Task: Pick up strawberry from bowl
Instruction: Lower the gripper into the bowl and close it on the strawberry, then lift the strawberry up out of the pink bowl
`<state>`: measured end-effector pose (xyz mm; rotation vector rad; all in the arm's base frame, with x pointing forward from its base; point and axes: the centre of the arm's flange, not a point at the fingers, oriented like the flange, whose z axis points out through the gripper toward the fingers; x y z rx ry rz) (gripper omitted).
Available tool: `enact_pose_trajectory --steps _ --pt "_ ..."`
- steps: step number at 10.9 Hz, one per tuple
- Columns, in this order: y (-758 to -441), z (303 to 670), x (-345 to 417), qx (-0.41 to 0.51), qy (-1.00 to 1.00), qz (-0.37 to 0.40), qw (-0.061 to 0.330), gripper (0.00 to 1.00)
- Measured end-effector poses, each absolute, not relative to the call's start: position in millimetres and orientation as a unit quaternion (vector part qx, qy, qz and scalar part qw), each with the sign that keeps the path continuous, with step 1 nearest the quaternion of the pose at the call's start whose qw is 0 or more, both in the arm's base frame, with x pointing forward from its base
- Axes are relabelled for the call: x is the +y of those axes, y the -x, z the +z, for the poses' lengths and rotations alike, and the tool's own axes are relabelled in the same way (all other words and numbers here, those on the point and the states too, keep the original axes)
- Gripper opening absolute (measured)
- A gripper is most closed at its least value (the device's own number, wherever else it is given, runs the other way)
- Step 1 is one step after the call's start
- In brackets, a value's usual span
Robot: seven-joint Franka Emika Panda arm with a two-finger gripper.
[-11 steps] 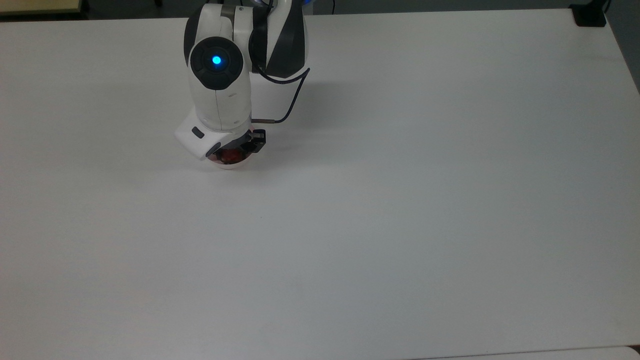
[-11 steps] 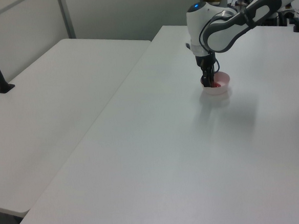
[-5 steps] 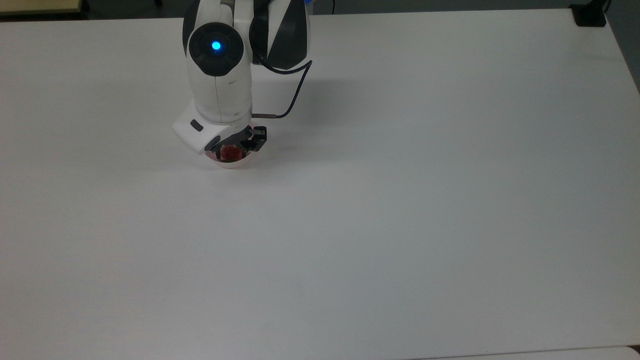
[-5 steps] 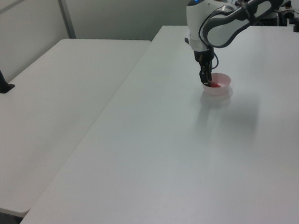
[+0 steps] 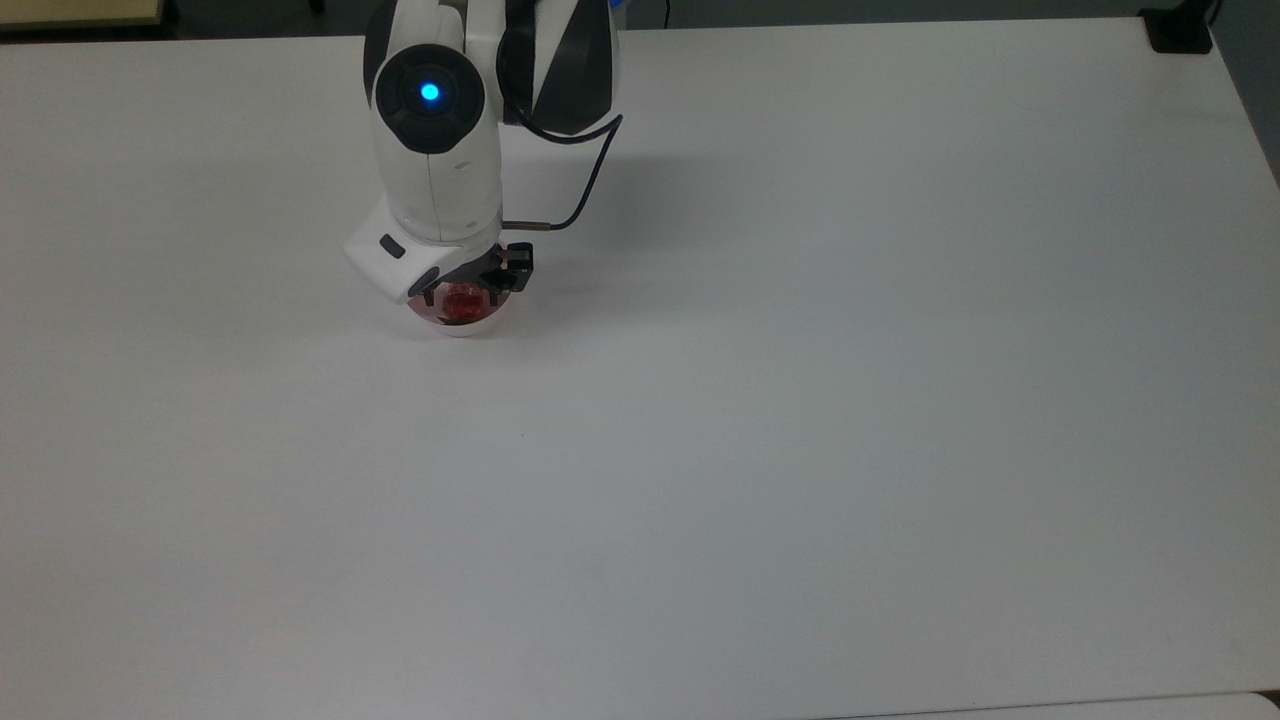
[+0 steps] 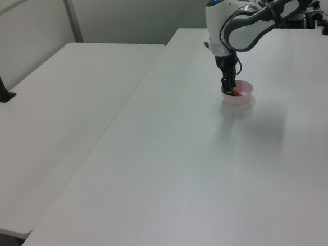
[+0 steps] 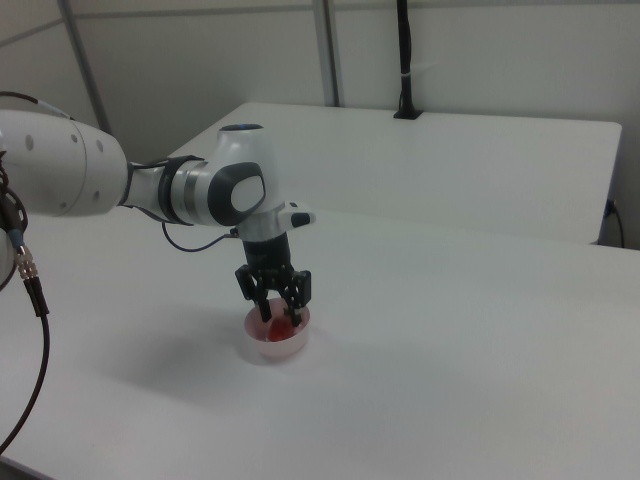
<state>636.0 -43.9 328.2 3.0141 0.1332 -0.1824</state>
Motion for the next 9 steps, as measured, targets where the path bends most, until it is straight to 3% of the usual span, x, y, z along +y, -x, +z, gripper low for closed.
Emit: enact_pose_trajectory --steps 4,6,9 --pt "-630.6 320.8 -55.7 0.014 -0.996 -0.068 0.059 0.57" --pt "-631.3 323.4 -55.6 0.008 -0.996 -0.065 0.058 0.4" --pt "-631.7 324.7 -55.3 0.005 -0.996 -0.064 0.056 0.4"
